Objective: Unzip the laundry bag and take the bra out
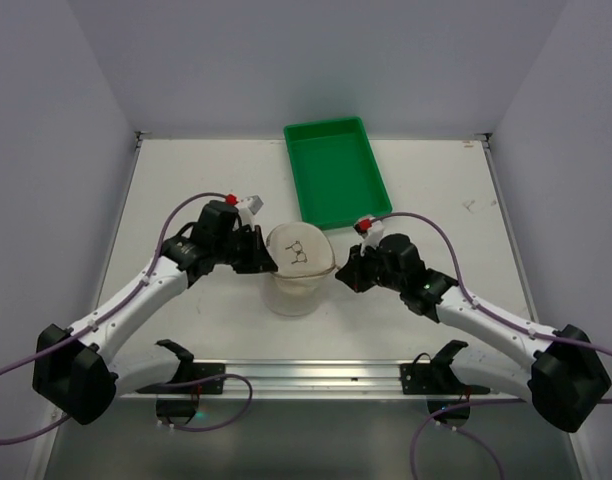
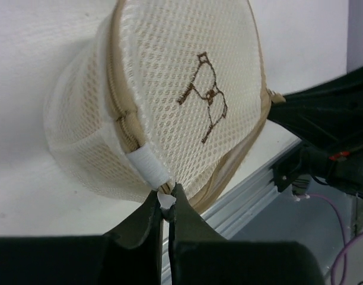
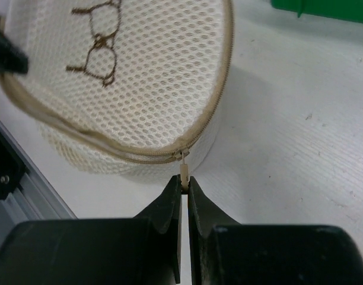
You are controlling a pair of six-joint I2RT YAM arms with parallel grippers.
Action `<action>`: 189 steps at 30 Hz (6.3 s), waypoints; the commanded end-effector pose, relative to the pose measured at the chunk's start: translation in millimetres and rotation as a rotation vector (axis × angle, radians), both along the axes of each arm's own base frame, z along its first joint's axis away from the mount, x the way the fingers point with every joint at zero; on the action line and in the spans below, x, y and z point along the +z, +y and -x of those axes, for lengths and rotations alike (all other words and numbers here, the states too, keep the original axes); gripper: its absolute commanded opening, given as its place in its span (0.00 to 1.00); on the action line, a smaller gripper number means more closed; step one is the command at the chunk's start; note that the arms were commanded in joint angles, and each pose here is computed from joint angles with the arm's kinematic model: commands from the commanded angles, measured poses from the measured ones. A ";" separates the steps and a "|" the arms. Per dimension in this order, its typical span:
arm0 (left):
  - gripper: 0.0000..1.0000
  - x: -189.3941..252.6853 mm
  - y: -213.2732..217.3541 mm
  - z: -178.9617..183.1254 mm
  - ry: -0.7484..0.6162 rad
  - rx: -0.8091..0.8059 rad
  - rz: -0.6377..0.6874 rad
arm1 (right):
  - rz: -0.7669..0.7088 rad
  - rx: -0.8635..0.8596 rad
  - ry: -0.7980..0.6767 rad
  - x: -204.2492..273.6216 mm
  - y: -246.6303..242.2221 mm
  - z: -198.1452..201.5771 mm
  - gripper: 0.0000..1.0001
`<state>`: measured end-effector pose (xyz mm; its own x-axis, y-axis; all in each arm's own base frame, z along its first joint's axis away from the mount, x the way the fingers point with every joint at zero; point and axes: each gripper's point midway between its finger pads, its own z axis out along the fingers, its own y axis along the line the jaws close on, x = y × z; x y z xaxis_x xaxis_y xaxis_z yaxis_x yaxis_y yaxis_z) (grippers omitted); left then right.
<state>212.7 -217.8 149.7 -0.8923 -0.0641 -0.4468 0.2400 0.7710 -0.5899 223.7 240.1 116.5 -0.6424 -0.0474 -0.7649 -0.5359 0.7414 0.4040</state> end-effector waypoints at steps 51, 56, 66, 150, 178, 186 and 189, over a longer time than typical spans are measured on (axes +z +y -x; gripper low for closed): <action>0.00 -5.3 19.6 1.2 0.031 0.240 -0.006 | 0.066 -0.187 -0.054 -5.2 -32.6 -24.9 0.00; 0.00 -12.1 26.6 8.5 0.002 0.149 -0.077 | 0.027 -0.093 -0.079 7.2 -15.2 -22.5 0.00; 0.28 23.5 30.8 -76.8 -0.138 0.251 -0.148 | -0.043 0.310 -0.054 33.7 73.4 59.7 0.00; 0.75 27.1 34.6 -25.0 -0.081 0.329 -0.004 | 0.002 -0.067 -0.117 86.1 -2.6 14.3 0.74; 0.66 -32.7 137.8 -65.4 -0.082 0.579 -0.173 | 0.387 -0.088 -0.296 83.4 177.4 -24.7 0.76; 0.66 -45.0 126.5 -57.6 -0.044 0.527 -0.132 | 0.484 -0.160 -0.288 60.4 166.7 -32.0 0.41; 0.66 -42.6 120.9 -57.8 -0.042 0.504 -0.107 | 0.488 -0.162 -0.285 57.4 163.4 -31.4 0.15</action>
<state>261.4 -88.8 95.6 -0.7513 -0.4568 -0.4763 -0.2334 0.8590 -0.4556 249.3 408.2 156.3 -0.4546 -0.4074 -0.7920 -0.4951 0.8548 -0.1555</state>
